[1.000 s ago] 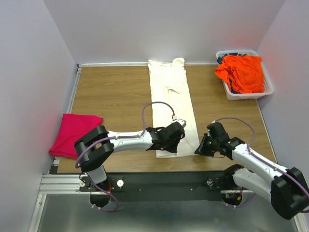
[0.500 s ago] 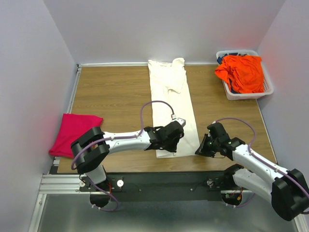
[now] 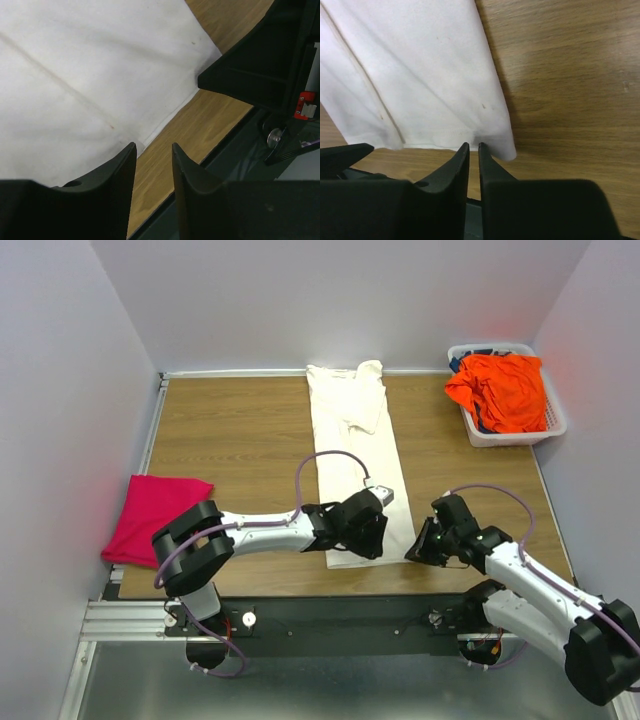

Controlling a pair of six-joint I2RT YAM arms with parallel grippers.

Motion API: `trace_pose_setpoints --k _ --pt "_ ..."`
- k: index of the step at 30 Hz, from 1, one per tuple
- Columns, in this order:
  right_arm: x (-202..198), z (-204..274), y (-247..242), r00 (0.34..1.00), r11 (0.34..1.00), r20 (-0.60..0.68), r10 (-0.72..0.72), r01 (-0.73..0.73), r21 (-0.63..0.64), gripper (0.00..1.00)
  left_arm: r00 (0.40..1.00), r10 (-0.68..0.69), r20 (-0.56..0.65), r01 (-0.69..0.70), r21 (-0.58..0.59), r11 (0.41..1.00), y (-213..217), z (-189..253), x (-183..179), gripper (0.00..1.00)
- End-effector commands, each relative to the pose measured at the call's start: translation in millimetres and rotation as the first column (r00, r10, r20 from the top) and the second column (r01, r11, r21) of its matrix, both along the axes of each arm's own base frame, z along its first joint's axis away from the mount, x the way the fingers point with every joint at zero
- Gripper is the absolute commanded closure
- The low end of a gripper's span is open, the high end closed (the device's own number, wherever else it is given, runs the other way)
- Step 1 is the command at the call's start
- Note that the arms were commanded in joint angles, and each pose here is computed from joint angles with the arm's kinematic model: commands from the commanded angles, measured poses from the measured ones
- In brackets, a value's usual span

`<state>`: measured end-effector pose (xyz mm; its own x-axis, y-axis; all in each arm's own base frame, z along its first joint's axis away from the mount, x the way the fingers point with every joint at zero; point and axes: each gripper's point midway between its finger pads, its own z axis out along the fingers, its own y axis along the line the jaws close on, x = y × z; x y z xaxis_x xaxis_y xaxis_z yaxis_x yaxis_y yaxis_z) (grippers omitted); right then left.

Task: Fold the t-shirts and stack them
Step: Fold the tshirt

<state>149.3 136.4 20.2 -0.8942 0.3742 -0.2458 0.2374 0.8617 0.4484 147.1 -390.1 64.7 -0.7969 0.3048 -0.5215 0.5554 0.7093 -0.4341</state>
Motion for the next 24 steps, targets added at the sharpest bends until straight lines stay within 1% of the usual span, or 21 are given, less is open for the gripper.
trace_pose_setpoints --k 1,3,7,10,11,12,13,14,15,16,18,20,21,22,24 --pt "8.0 18.3 -0.1 0.999 1.0 0.042 -0.018 0.018 -0.003 0.78 0.999 -0.047 -0.005 0.047 -0.052 0.998 -9.7 1.4 -6.9 0.56" --pt "12.8 30.1 1.9 0.997 1.0 0.073 -0.017 0.016 0.01 0.74 0.999 -0.035 -0.001 0.035 -0.041 0.999 -4.6 0.2 -7.2 0.55" --pt "19.4 41.6 2.3 0.994 1.0 0.106 -0.014 0.014 0.007 0.74 0.999 0.03 0.018 -0.028 -0.071 0.997 1.7 15.6 -1.1 0.55" --pt "26.6 48.7 3.9 0.992 1.0 0.127 0.008 -0.007 -0.008 0.74 0.993 0.119 0.01 -0.118 -0.1 0.988 17.3 26.6 6.8 0.61" --pt "30.8 53.9 5.8 0.99 1.0 0.138 0.013 -0.012 -0.006 0.74 0.99 0.14 -0.008 -0.14 -0.09 0.986 27.3 20.5 5.7 0.65" --pt "33.6 53.4 6.7 0.991 1.0 0.136 0.019 -0.018 -0.013 0.75 0.986 0.168 -0.005 -0.167 -0.118 0.979 33.6 29.3 11.1 0.67" --pt "36.2 55.7 8.0 0.989 0.999 0.147 0.031 -0.029 -0.016 0.75 0.978 0.207 0.007 -0.204 -0.116 0.972 40.9 29.0 17.6 0.69" --pt "40.3 61.2 11.8 0.986 0.999 0.162 0.04 -0.039 -0.009 0.75 0.971 0.239 -0.005 -0.238 -0.092 0.967 52.5 19.1 17.3 0.74" --pt "44.4 63.6 15.5 0.983 0.999 0.177 0.048 -0.048 -0.005 0.75 0.964 0.266 -0.007 -0.265 -0.097 0.959 59.8 20.3 22.7 0.77" --pt "45.2 62.3 19.6 0.983 0.998 0.174 0.066 -0.066 -0.01 0.75 0.959 0.282 -0.018 -0.283 -0.071 0.957 69.6 9.2 21.5 0.84" --pt "52.8 66.3 27.6 0.977 0.997 0.195 0.081 -0.079 -0.014 0.75 0.955 0.295 -0.038 -0.296 -0.054 0.954 75.3 -1.3 21.9 0.88" --pt "52.4 59.6 38.6 0.976 0.993 0.182 0.119 -0.115 -0.032 0.75 0.952 0.302 -0.051 -0.303 -0.024 0.953 80.7 -13.5 20.4 0.92" --pt "57.9 61.9 44.3 0.972 0.992 0.203 0.122 -0.116 -0.038 0.75 0.95 0.309 -0.055 -0.31 -0.009 0.951 81.9 -20.1 20.4 0.93" --pt "53.9 54.2 52.5 0.971 0.988 0.182 0.154 -0.146 -0.058 0.75 0.949 0.311 -0.058 -0.311 0.003 0.95 83.6 -24.9 20.0 0.95" --pt "57.8 50.0 59.4 0.966 0.984 0.194 0.168 -0.151 -0.098 0.75 0.948 0.313 -0.061 -0.312 0.029 0.95 86.6 -33.7 18.7 0.97"
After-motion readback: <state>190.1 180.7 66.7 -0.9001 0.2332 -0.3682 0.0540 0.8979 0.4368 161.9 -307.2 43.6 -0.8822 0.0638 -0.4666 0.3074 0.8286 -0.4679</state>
